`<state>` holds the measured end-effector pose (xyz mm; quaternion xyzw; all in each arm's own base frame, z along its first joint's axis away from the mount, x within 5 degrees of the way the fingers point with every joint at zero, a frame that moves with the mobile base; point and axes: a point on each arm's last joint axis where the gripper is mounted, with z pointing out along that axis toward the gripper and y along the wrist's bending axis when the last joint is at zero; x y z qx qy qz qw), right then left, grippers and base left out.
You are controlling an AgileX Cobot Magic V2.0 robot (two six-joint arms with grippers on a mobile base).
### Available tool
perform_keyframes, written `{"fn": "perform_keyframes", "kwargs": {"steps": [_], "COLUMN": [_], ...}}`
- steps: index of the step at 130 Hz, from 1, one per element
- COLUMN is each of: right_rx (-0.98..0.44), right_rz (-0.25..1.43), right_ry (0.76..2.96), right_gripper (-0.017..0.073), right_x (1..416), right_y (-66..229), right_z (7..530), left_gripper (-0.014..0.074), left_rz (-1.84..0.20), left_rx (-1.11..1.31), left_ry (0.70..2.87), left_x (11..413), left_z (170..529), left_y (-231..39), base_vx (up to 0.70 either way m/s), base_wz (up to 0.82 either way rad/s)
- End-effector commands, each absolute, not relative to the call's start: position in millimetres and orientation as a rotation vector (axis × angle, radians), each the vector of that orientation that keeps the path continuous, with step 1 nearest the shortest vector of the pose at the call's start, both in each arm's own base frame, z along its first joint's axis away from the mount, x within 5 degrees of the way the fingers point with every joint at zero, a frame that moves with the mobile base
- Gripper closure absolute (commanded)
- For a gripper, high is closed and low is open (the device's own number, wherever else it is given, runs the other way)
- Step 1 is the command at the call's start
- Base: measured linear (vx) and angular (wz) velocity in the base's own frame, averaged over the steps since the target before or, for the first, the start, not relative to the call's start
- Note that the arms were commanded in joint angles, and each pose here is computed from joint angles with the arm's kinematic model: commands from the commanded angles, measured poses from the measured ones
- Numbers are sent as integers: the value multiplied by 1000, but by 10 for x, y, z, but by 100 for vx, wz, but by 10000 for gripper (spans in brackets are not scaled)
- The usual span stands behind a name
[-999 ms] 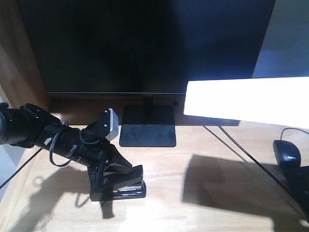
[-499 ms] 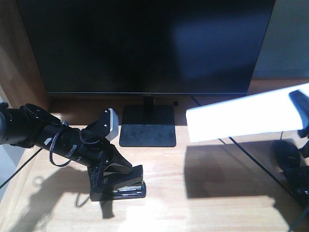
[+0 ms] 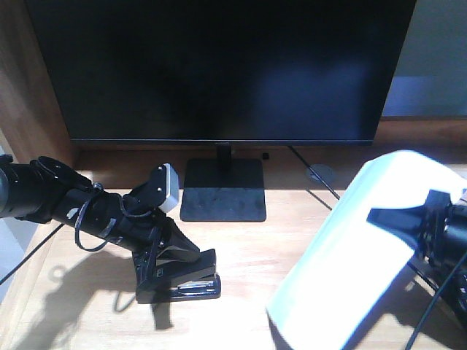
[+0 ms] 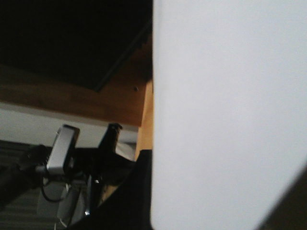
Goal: Grab stapler and paper to desk for stapling
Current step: 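Swing the white paper with the right gripper down onto the desk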
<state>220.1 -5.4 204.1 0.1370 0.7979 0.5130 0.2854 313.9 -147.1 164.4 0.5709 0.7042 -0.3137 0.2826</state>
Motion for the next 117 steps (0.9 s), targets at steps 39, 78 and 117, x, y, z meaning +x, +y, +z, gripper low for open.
{"fn": "perform_keyframes", "kwargs": {"steps": [39,78,117], "right_rx": [-67,-128,-179], "right_rz": [1680,1546,1235], "right_ry": [2166,2286,2491], "right_gripper": [562,562,562], "right_x": [2077,2080,2159], "right_y": [540,720,604], "right_z": [2208,2095,1747], "left_gripper": [601,601,601], "left_rz": [-869,-869,-869], "left_rx": [1483,1483,1483], "left_ry": [1829,1829,1829], "left_x": [3128,3128,3128], "left_z": [1864,1864,1864], "left_y": [-1509,-1509,-1509], "base_vx": [0,0,0], "base_wz": [0,0,0]}}
